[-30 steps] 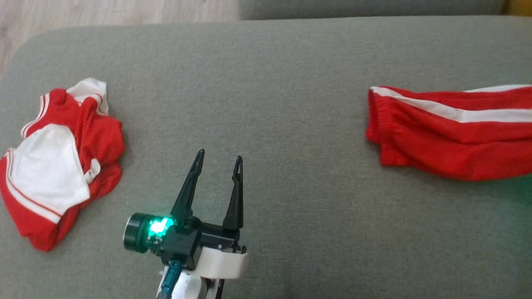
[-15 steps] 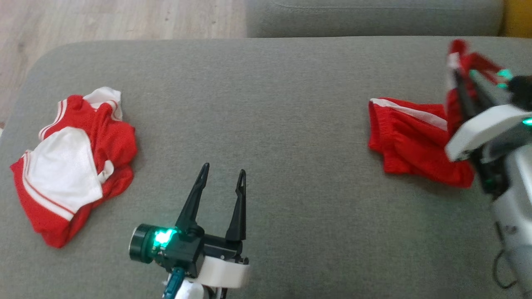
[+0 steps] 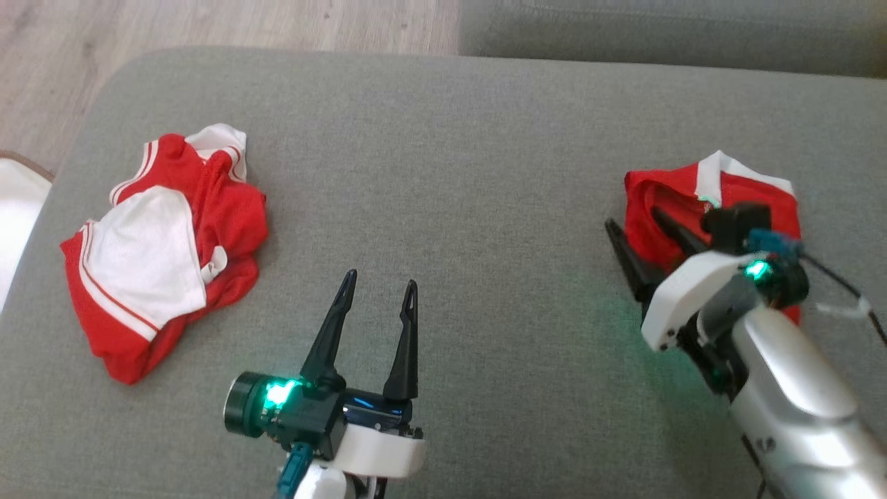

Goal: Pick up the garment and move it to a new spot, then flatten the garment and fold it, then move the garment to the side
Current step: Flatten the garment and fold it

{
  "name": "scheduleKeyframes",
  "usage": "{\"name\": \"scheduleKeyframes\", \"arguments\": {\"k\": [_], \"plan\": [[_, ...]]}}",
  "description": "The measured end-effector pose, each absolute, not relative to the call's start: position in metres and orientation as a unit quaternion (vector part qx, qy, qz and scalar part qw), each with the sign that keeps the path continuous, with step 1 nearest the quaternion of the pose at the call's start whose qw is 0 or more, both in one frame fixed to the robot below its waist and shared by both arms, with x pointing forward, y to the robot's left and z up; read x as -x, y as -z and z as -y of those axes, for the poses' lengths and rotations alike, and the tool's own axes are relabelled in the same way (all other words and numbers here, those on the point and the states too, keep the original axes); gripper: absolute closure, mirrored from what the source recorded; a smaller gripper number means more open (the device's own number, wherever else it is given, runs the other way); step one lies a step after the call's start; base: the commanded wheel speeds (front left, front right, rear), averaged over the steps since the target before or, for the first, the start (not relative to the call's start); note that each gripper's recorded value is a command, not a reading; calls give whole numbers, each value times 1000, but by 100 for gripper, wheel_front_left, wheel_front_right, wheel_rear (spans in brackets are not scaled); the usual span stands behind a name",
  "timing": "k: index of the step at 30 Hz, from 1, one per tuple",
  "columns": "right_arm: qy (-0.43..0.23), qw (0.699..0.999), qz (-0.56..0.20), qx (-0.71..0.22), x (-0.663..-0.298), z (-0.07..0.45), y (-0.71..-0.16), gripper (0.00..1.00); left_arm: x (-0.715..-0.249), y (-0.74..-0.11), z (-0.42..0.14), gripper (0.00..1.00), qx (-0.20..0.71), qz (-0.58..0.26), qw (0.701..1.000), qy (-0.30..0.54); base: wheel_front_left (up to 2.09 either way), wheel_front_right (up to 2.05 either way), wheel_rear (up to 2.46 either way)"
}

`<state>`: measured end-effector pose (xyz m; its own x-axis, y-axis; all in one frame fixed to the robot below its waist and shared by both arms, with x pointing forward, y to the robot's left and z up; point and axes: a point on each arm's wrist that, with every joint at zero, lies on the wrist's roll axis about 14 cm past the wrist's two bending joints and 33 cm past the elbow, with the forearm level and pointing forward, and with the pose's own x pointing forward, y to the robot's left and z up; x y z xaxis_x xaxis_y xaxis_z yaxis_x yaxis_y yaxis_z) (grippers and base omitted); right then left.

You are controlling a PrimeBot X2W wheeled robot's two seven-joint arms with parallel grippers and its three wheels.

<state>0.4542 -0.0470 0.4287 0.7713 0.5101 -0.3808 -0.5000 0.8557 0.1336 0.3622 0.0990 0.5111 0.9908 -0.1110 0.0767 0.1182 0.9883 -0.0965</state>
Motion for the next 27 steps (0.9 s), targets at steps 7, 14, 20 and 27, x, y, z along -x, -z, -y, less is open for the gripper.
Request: {"name": "scheduleKeyframes", "arguments": {"k": [7,14,20,27], "plan": [[-255,953,-157,-41,-438,67,-446,0,-358,-520,-100,0,51,50,996,55,0,0,0],[-193,969,-144,-56,-424,115,-447,53,-346,-516,-103,0,56,44,996,47,0,0,0],[-170,969,-171,-48,-427,135,-437,100,-343,-515,-105,0,57,42,997,43,0,0,0],[-167,959,-225,-31,-462,140,-423,100,-344,-507,-111,0,55,28,998,32,0,0,0]]}}
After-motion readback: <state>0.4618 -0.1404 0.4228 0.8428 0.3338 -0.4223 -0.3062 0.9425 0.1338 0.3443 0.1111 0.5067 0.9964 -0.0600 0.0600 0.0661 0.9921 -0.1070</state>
